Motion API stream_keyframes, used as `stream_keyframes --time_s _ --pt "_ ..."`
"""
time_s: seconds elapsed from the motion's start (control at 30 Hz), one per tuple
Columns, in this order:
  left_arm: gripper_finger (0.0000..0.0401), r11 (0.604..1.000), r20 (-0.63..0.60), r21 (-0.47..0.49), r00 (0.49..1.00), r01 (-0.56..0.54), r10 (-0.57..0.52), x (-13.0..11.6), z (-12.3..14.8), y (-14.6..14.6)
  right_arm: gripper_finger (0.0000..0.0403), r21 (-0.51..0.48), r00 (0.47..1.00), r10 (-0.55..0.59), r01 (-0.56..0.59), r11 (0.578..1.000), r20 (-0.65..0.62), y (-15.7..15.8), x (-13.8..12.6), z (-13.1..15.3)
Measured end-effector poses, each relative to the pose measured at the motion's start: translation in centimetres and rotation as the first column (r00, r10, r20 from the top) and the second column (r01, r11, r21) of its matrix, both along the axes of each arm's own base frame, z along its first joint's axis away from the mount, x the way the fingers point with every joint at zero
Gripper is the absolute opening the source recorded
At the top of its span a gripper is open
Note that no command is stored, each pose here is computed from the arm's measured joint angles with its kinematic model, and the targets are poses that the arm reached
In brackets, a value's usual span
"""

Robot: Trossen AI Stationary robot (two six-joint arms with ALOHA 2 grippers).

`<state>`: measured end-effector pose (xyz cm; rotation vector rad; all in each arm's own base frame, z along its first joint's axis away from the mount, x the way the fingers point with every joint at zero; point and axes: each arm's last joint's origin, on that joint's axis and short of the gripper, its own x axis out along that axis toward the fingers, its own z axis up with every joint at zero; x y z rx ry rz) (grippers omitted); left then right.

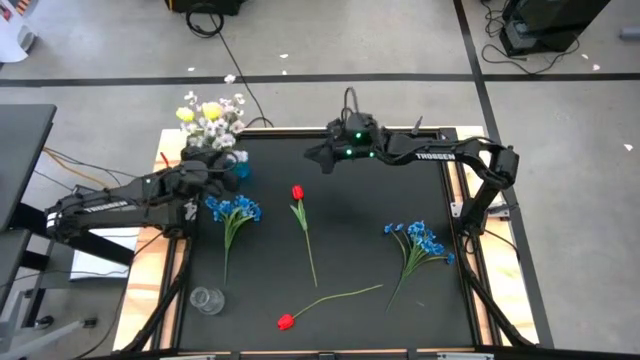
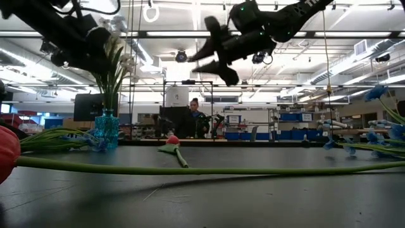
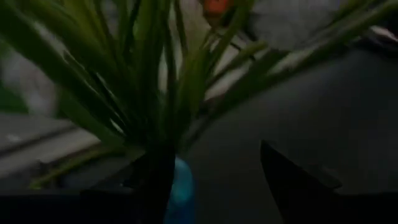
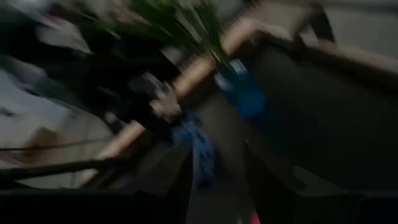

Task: Sort flowers into vase by color
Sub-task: Put the top red flower into the transparent vase

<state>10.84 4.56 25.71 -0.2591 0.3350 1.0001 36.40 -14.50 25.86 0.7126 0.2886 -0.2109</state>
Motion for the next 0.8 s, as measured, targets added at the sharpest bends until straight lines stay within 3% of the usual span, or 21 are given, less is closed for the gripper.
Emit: stream_keyframes --time_s 0.13,0.33,0.43,0.63,0.8 --pt "0.0243 0.989 -0.028 -0.134 0.997 0.063 -0.068 -0.8 0.7 -0.5 0.0153 0.056 0.991 -0.035 0.042 0.998 -0.127 1.0 0.0 -1.4" --pt "0.0243 0.954 -0.042 -0.300 0.998 0.030 -0.044 -2.3 1.8 -1.1 0.0153 0.096 0.973 -0.013 0.036 0.995 -0.230 3.0 0.8 -3.2" --pt "0.0243 0.916 -0.065 -0.402 0.998 0.000 -0.028 -3.1 1.6 -1.4 0.0152 0.144 0.955 -0.029 0.074 0.987 -0.295 3.9 1.3 -4.8" --pt "0.0243 0.782 -0.103 -0.623 0.991 0.004 -0.087 -3.5 0.6 -2.2 0.0152 0.242 0.937 -0.001 0.091 0.966 -0.350 5.8 2.9 -8.1" --pt "0.0243 0.762 -0.113 -0.647 0.985 0.029 -0.133 -2.8 0.4 -2.4 0.0152 0.249 0.908 0.026 0.087 0.965 -0.418 7.5 4.0 -11.0"
